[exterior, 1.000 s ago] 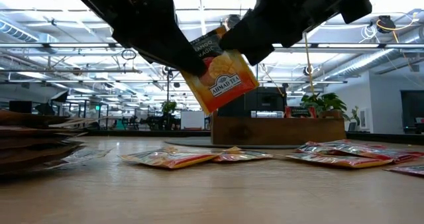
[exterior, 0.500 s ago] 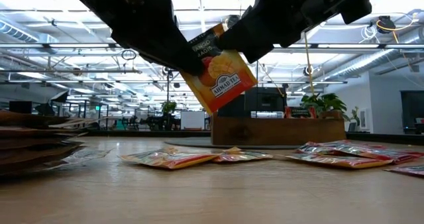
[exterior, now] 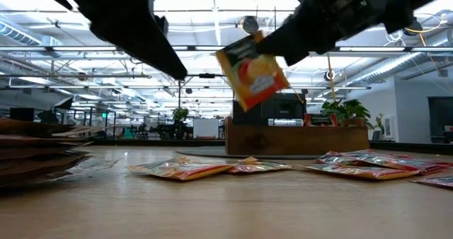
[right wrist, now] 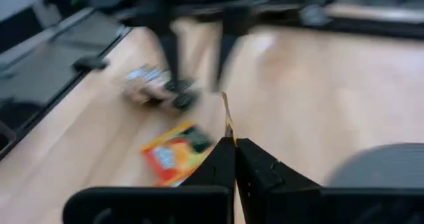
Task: Pick & Place Tea
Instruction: Put the yellow tea bag into the middle section of the wooden organizer
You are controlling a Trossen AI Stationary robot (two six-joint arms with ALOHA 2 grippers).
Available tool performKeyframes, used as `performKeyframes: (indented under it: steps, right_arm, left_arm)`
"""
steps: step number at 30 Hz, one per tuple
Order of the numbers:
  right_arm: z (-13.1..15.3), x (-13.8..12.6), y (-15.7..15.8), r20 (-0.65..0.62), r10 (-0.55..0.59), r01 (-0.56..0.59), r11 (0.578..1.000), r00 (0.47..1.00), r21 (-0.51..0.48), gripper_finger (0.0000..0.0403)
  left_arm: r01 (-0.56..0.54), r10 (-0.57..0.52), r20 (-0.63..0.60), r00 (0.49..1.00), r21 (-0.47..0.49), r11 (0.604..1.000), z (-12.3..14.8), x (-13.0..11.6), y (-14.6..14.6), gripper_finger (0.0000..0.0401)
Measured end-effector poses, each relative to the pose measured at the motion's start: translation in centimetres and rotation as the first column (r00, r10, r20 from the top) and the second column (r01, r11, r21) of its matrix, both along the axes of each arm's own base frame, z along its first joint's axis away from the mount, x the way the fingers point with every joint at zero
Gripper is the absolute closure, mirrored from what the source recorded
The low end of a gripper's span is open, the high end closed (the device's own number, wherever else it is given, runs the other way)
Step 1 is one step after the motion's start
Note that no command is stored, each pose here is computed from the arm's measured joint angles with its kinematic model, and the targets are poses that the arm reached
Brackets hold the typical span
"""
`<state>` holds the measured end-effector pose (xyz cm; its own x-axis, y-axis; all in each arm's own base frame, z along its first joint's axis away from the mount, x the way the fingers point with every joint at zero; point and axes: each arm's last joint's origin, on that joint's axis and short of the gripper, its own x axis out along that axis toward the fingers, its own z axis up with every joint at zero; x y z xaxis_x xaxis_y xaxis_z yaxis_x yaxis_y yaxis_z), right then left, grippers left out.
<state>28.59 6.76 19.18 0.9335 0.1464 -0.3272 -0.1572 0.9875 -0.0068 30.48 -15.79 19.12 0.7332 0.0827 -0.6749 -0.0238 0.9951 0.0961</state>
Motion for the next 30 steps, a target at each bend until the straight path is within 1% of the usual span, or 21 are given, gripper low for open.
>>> performKeyframes:
  steps: [2, 4, 7, 11, 15, 19, 22, 28, 30]
  right_arm:
    - [0.4, -1.6, -1.4, 0.088, -0.015, 0.016, 1.0, 0.996, -0.011, 0.0403]
    - [0.6, -3.1, -3.0, 0.177, -0.048, 0.046, 0.999, 0.983, 0.013, 0.0403]
    - [-0.1, -5.1, -5.5, 0.226, -0.108, 0.102, 0.994, 0.968, 0.038, 0.0403]
    - [-2.0, -6.8, -8.3, 0.202, -0.208, 0.189, 0.976, 0.957, 0.111, 0.0403]
    - [-3.5, -7.7, -9.7, 0.179, -0.253, 0.234, 0.965, 0.951, 0.121, 0.0403]
    - [-4.0, -8.1, -10.5, 0.198, -0.29, 0.27, 0.955, 0.936, 0.122, 0.0403]
    - [-4.6, -8.1, -10.7, 0.165, -0.306, 0.286, 0.949, 0.938, 0.135, 0.0403]
    - [-6.1, -7.8, -10.9, 0.095, -0.339, 0.326, 0.937, 0.936, 0.128, 0.0403]
    - [-6.3, -7.7, -10.9, 0.094, -0.339, 0.327, 0.936, 0.936, 0.128, 0.0403]
  left_arm:
    - [0.004, -0.004, 0.016, 1.0, 0.023, 1.0, 0.1, -0.1, -0.4, 0.0229]
    - [0.001, -0.003, 0.046, 0.999, 0.031, 1.0, 0.1, 0.0, -0.7, 0.0229]
    - [0.01, -0.013, 0.077, 0.997, 0.039, 0.999, 0.0, 0.0, -0.8, 0.0229]
    - [0.036, -0.041, 0.12, 0.992, 0.046, 0.998, -0.4, 0.0, -0.8, 0.0229]
    - [0.034, -0.041, 0.136, 0.99, 0.053, 0.998, -1.1, -0.1, -0.3, 0.0229]
    - [0.015, -0.021, 0.129, 0.991, 0.047, 0.999, -1.3, 0.0, 0.2, 0.0228]
    - [0.01, -0.015, 0.127, 0.992, 0.04, 0.999, -1.5, -0.1, 0.2, 0.0228]
    - [0.01, -0.015, 0.127, 0.992, 0.038, 0.999, -1.5, -0.1, 0.1, 0.0229]
    - [0.012, -0.017, 0.127, 0.992, 0.038, 0.999, -1.5, -0.2, 0.1, 0.0229]
